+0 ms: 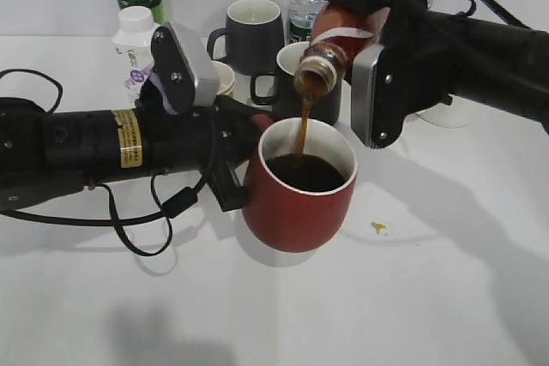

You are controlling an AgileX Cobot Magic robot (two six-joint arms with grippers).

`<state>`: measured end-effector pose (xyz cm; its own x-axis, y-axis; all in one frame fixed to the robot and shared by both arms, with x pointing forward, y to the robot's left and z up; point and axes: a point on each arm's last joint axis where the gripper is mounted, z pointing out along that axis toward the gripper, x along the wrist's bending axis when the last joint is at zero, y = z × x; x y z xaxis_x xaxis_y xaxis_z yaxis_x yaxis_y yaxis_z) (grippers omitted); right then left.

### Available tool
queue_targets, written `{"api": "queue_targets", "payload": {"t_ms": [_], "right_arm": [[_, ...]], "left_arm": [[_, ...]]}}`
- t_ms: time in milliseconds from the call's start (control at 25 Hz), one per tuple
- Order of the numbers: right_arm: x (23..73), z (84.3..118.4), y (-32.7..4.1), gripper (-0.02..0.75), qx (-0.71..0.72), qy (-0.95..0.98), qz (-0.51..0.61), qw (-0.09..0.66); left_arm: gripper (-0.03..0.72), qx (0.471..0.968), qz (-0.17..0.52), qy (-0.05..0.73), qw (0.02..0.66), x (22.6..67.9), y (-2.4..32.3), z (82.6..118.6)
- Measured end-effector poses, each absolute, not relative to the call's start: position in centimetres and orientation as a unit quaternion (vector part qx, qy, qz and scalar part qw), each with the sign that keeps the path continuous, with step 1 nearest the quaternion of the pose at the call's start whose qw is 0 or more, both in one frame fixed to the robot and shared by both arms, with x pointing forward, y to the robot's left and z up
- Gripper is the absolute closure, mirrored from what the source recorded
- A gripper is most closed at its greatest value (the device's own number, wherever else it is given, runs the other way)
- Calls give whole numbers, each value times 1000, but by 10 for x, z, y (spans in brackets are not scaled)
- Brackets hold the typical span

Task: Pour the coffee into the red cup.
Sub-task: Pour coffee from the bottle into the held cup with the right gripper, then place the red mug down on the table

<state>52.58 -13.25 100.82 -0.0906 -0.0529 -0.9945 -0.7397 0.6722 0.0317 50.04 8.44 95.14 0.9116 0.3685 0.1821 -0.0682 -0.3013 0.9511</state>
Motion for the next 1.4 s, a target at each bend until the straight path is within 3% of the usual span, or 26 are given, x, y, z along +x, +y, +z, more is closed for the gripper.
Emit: {"api": "queue_targets", "payload": {"t_ms": [680, 1000, 1400], "right_arm": [[531, 1013, -132, 227, -25, 743, 473, 473], [547, 1031, -140, 227, 145, 691, 540, 459], [553, 1025, -151, 227, 286, 663, 552, 418]], "left_arm": [[621, 750, 225, 139, 607, 508, 98, 975], [621, 713, 271, 221, 608, 505, 142, 992], [621, 678, 342, 308, 573, 495, 205, 1008]]}}
